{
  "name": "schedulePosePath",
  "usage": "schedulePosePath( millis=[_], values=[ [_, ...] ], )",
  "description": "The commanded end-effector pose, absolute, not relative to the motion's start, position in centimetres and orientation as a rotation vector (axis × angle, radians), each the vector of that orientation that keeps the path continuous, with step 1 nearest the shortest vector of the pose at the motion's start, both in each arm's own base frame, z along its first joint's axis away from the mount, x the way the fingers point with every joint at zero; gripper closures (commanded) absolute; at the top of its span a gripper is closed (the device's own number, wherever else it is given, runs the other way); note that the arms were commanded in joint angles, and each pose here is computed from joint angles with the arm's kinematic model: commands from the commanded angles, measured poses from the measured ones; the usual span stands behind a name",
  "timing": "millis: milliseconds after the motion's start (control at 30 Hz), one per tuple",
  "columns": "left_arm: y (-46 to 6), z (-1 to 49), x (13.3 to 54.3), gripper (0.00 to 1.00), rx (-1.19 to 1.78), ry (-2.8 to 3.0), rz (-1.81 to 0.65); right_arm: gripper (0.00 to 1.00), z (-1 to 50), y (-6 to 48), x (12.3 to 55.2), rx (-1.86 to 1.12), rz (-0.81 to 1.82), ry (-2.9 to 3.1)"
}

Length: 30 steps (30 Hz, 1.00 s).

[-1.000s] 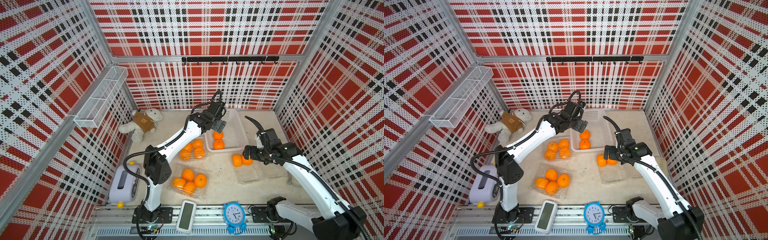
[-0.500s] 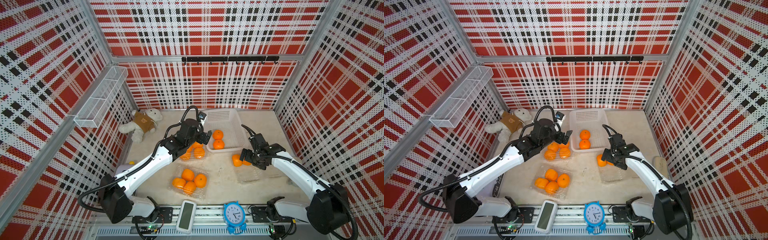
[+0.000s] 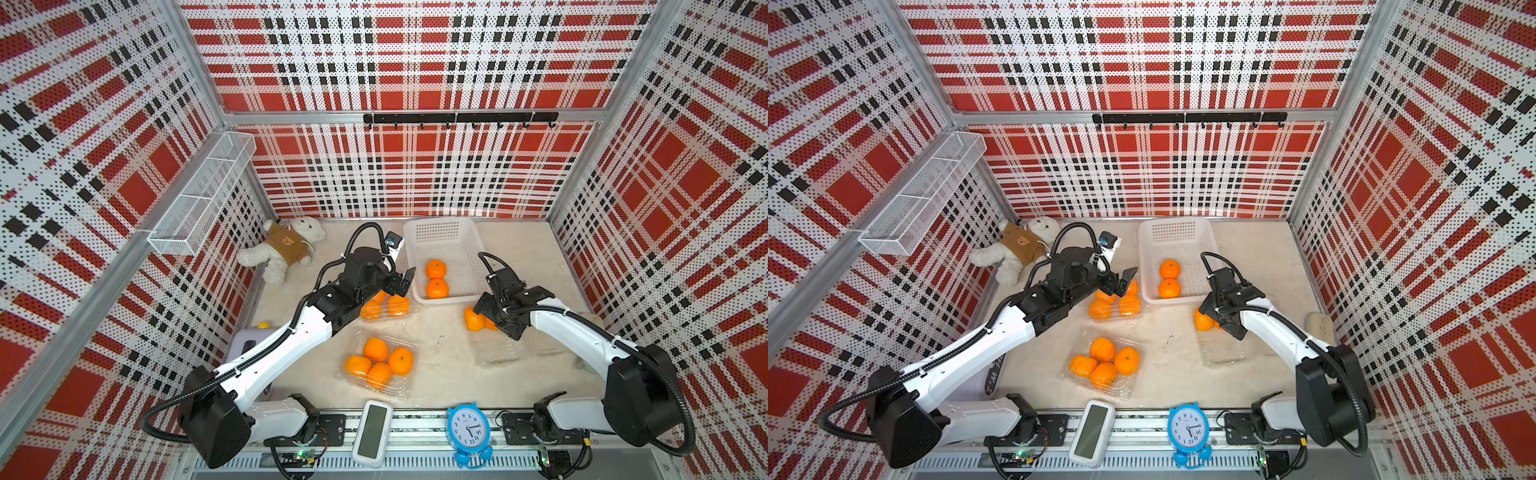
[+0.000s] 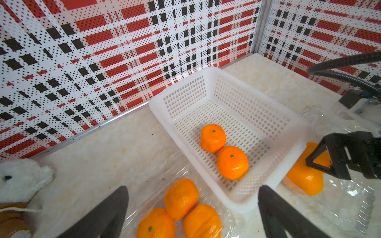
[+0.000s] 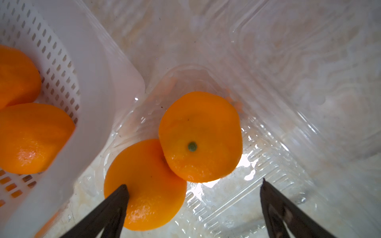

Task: Take oranges out of containers
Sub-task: Pick up the orange from the packing box.

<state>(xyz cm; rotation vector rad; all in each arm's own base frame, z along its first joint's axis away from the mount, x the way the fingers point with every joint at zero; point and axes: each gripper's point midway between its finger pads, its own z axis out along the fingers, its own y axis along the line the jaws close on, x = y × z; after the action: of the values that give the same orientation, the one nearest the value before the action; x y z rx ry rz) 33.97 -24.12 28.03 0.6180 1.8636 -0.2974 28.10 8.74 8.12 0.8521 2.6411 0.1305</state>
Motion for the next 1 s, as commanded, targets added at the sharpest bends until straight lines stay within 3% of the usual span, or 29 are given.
schedulePosePath(
  millis=[0,800,967],
  values=[
    [-24.4,29.7,33.4,0.01,0.633,1.781,-0.341,0.0,8.9,8.4,29.9,0.878,0.088,2.566],
    [-24.8,29.9,32.2,0.01,0.695,1.751,-0.354,0.0,5.4,7.5,30.6,0.879,-0.024,2.636],
    [-24.8,29.7,32.2,0.01,0.701,1.761,-0.345,0.12,4.8,7.4,30.8,0.84,-0.036,2.64]
  ],
)
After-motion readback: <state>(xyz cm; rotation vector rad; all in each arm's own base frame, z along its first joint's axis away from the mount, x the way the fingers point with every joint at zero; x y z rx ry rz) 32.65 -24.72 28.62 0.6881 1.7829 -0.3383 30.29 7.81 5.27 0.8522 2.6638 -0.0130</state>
